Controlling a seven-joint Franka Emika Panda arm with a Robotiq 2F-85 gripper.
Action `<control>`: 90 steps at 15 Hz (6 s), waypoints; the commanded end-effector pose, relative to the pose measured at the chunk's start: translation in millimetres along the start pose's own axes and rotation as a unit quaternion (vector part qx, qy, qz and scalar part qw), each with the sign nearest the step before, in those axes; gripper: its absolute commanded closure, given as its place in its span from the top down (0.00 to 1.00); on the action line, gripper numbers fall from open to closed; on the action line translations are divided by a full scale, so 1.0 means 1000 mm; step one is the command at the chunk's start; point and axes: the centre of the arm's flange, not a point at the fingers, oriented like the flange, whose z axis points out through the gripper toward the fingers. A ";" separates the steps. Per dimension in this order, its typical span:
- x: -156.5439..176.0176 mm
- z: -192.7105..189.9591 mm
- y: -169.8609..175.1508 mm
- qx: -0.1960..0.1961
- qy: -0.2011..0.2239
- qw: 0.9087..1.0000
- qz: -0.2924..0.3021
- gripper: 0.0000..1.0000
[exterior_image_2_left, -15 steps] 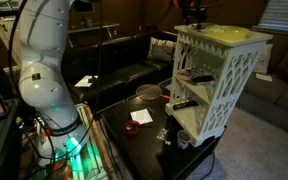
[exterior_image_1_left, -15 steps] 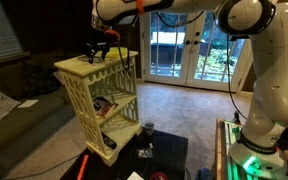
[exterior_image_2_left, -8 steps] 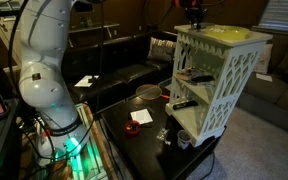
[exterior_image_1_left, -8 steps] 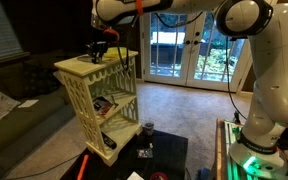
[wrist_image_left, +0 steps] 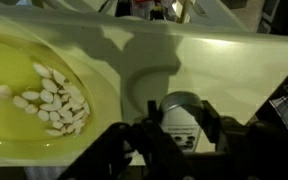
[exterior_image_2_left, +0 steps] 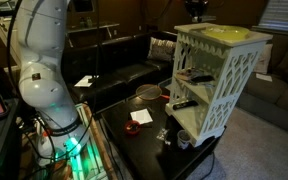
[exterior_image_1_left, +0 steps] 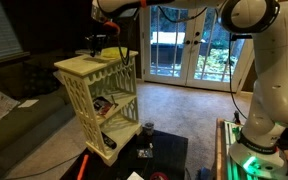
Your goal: Pick up the remote on top of the rack and put it on the top shelf
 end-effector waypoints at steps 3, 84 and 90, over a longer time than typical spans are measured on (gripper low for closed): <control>-0.058 -0.086 0.000 0.063 -0.021 0.993 -0.101 0.20; -0.241 0.256 0.079 -0.053 0.060 0.984 0.160 0.20; -0.201 0.296 0.090 -0.082 0.082 0.983 0.144 0.20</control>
